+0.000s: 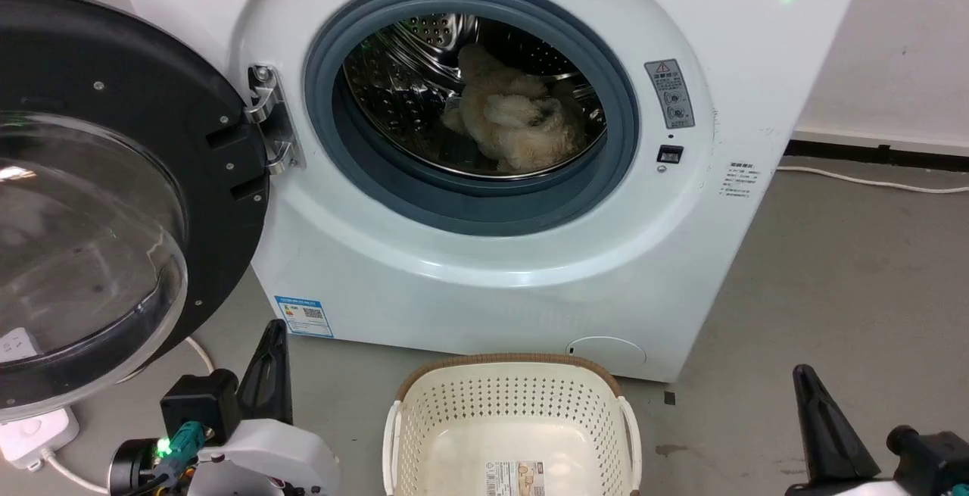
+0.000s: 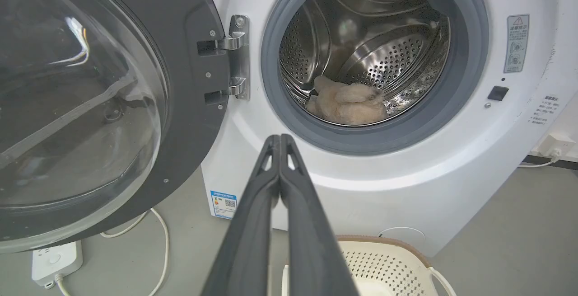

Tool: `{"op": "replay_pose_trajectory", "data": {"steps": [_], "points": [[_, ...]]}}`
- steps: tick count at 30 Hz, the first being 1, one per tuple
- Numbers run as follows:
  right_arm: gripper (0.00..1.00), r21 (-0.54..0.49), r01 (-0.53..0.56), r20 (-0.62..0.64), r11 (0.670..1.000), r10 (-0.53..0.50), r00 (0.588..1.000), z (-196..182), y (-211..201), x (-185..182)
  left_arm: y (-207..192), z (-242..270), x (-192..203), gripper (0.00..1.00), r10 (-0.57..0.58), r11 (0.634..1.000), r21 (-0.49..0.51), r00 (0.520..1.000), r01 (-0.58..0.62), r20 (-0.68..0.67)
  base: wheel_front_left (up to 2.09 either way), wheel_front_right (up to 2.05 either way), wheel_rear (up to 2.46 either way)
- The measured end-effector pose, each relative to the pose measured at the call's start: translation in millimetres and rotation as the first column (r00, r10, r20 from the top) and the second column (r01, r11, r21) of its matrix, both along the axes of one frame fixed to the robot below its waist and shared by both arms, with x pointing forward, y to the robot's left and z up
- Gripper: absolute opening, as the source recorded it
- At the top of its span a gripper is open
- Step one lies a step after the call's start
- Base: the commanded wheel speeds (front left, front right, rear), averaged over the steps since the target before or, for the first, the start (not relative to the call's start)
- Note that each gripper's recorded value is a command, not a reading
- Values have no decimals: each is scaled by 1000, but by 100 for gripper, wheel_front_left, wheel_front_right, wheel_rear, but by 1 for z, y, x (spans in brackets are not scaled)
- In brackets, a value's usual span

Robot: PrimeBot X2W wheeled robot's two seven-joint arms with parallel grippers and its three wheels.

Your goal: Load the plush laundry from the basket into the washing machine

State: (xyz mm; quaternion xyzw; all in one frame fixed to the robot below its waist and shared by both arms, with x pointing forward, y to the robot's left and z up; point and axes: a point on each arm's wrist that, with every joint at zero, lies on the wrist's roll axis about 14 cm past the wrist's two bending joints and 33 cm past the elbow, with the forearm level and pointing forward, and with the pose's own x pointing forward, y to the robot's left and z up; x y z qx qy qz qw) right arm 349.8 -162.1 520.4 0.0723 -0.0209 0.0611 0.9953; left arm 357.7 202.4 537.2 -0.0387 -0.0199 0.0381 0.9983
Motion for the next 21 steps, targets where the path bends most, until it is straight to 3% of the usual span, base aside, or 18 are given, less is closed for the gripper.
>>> {"op": "replay_pose_trajectory", "data": {"steps": [21], "points": [[0, -40, -3, -13, 999, 2, 1000, -1, 1, 3, -8, 3, 5, 0, -22, 1000, 21, 1000, 22, 9, 0, 0, 0]]}}
